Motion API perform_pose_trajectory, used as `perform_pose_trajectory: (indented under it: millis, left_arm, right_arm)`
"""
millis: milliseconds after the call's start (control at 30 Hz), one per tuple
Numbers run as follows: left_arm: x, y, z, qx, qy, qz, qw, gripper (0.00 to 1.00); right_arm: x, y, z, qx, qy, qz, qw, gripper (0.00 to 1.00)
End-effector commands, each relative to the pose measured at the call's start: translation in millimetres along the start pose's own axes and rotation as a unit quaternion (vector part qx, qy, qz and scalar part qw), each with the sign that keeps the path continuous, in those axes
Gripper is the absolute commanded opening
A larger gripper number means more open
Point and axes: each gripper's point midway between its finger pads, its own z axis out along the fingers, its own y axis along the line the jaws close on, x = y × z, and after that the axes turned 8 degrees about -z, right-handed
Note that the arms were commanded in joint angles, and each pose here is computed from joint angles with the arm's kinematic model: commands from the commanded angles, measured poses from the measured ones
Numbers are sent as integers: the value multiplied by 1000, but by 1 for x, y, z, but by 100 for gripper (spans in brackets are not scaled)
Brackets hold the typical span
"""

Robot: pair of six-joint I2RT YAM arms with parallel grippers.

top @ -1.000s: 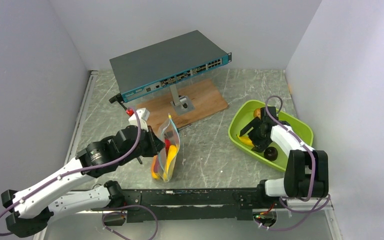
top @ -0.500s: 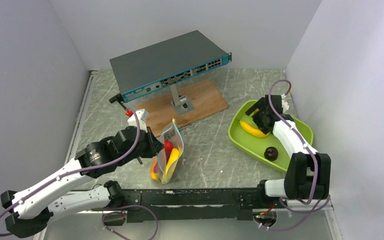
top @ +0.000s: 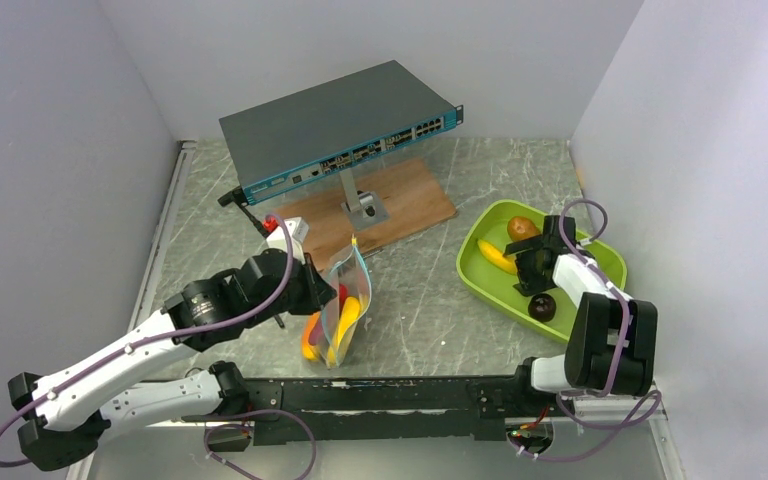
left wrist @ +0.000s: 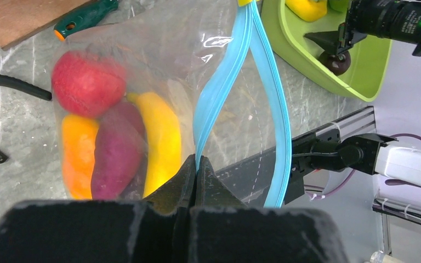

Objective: Place the food in the zip-top bag and seal the zipper
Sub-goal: Adjust the fake fruit in the bin.

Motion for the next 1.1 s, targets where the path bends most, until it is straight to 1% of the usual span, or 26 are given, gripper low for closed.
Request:
perform_pose_trajectory:
  millis: [0,133,233,400,500,567,633,733,767,833,867,900,1067]
  left_arm:
    - [-9,-14,-8,31,-14,-5,999,0]
    - [-10,-11,-10,29,-17,-5,999,0]
    - [-12,-12,-11,34,-22,-7,999,0]
    - [-11,-13,-11,34,-18,-6,999,0]
    - [-10,-13,-11,35,-17,-6,999,0]
    - [-10,-12,-12,35,-18,-7,999,0]
    - [-10,-10,-12,36,-20,-10,999,0]
    - [-10,-10,-14,40,-25,-12,999,0]
    - [-11,-10,-14,41,-26,-12,999,0]
    - [-11,-9,-14,41,-26,-12,999,0]
    - [-11,-10,-14,42,-26,-12,999,0]
    - [-10,-9,-14,40,-25,-11,999,0]
    - [-10,-9,-14,39,-23,-10,999,0]
  right_arm:
    - [-9,7,5,-7,-15,43,999,76]
    - [-20,-1,7,28,-38,42,998,76]
    - [-23,-8,12,55,-43,38,997,76]
    - [-21,-11,20,51,-44,33,997,79]
    - [-16,-13,27,53,-33,26,998,81]
    - [-15,-14,29,56,-28,17,998,81]
    - [-17,-17,31,69,-30,10,997,77]
    - [-17,-26,34,102,-21,-4,995,62]
    - [-16,-27,34,113,-15,-10,993,53]
    - [-15,-32,34,136,-1,-19,990,31]
    - [-14,-34,34,147,4,-24,989,23]
    - [-14,-37,32,159,9,-26,987,18]
    - [-12,-47,17,187,21,-49,981,4]
